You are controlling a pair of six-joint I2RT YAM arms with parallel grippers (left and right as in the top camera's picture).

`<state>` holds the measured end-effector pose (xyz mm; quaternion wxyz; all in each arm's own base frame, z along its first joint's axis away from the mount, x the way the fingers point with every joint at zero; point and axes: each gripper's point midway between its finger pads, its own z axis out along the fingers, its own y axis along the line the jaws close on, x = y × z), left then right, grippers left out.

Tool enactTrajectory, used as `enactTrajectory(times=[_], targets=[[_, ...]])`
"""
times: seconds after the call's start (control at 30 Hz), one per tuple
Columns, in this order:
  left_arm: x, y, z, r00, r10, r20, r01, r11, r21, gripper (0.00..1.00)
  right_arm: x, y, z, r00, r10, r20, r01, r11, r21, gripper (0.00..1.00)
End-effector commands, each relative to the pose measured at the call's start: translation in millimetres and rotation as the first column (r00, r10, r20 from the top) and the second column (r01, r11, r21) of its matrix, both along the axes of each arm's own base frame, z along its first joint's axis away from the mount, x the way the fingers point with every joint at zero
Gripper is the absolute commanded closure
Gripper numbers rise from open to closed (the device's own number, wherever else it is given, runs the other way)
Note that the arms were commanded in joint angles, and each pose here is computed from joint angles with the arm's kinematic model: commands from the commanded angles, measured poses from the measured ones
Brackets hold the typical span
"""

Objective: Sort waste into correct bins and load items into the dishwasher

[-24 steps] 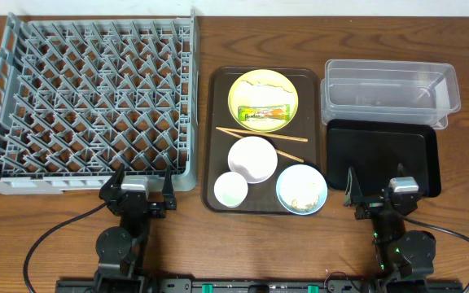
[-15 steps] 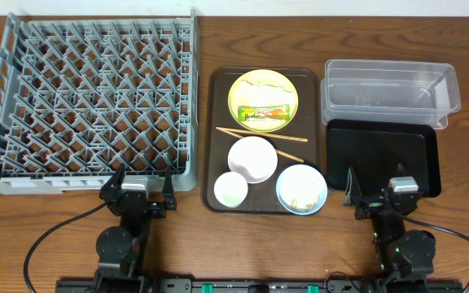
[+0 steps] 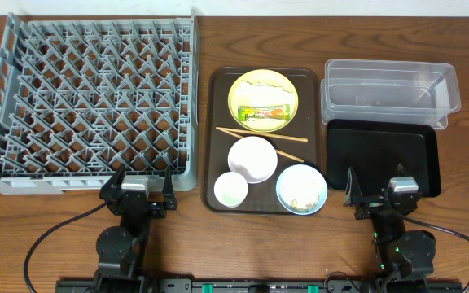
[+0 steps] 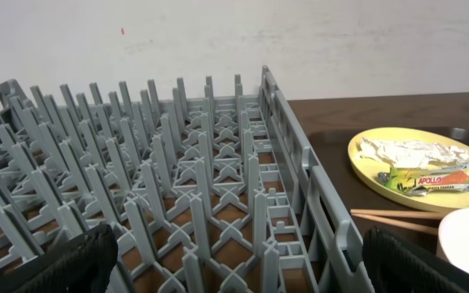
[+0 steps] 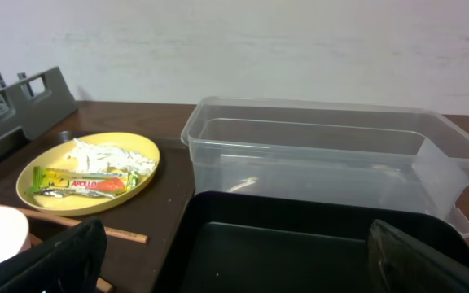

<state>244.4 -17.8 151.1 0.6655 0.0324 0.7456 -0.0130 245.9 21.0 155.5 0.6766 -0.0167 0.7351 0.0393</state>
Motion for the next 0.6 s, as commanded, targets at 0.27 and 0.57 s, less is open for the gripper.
enactTrajectory(times=[0.27, 0.57], targets=[[-0.8, 3.1, -18.2, 0.998, 0.016, -0.056, -0.015, 1.000, 0.026, 0.04, -0.3, 3.3, -2.1, 1.000, 0.015, -0.007, -0.015, 1.000, -0.004, 0.01], [-0.8, 3.2, -18.2, 0.998, 0.017, -0.056, -0.015, 1.000, 0.026, 0.04, 0.1, 0.0, -1.4, 1.000, -0.003, -0.003, 0.003, 1.000, -0.021, 0.01]])
